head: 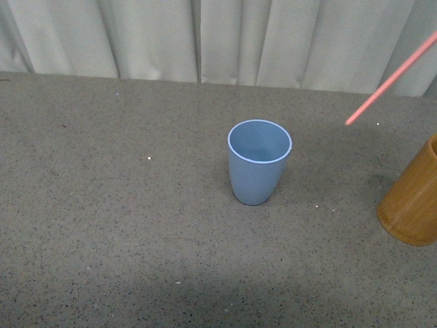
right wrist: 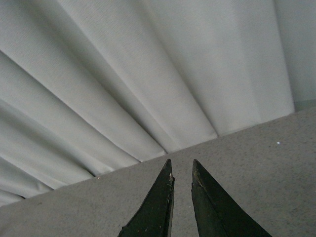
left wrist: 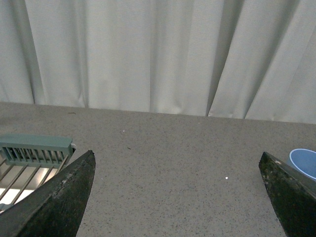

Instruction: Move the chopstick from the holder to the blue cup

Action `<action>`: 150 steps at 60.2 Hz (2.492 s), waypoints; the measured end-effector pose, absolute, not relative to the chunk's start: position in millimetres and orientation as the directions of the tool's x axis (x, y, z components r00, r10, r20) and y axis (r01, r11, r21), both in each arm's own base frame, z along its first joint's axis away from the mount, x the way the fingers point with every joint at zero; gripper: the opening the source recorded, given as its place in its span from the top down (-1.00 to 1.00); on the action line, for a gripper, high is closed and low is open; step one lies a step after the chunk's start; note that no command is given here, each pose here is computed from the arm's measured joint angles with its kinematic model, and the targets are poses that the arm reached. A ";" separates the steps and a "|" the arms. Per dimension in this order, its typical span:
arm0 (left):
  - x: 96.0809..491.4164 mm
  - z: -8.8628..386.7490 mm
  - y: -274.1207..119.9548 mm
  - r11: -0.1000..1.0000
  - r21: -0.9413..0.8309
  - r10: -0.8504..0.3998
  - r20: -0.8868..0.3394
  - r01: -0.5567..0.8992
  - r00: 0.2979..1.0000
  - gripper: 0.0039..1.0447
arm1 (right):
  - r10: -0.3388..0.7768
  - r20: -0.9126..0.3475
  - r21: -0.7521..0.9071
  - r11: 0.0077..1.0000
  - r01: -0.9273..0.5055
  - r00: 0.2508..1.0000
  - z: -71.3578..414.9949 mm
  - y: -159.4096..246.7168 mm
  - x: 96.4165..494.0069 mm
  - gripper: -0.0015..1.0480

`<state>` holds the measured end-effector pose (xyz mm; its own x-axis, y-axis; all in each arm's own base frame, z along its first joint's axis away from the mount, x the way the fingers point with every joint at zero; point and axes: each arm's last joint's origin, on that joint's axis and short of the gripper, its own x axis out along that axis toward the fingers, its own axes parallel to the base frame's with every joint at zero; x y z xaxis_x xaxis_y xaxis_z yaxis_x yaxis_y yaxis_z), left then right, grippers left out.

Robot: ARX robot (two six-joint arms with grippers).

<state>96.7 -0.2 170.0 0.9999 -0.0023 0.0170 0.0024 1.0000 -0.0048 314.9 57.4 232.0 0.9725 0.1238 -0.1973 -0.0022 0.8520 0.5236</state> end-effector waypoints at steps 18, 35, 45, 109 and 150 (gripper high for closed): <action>96.7 170.0 -0.2 1.000 -0.005 -0.002 0.017 0.002 1.000 -0.88 | 0.146 -0.261 0.502 0.865 0.005 0.954 206.3 91.3 329.7 0.79; 96.7 170.0 -0.2 1.000 -0.005 -0.002 0.017 0.002 1.000 -0.88 | 0.130 -0.298 0.486 0.873 0.033 0.946 188.0 95.6 338.4 0.79; 96.7 170.0 -0.2 1.000 -0.005 -0.002 0.017 0.002 1.000 -0.88 | 0.130 -0.318 0.479 0.877 0.041 0.939 180.7 98.9 340.1 0.79; 96.7 170.0 -0.2 1.000 -0.005 -0.002 0.017 0.002 1.000 -0.88 | 0.110 -0.304 0.484 0.873 0.054 0.946 185.7 120.5 368.1 0.79; 96.7 170.0 -0.2 1.000 -0.005 -0.002 0.017 0.002 1.000 -0.88 | 0.105 -0.321 0.471 0.880 0.062 0.941 174.0 123.7 378.6 -0.82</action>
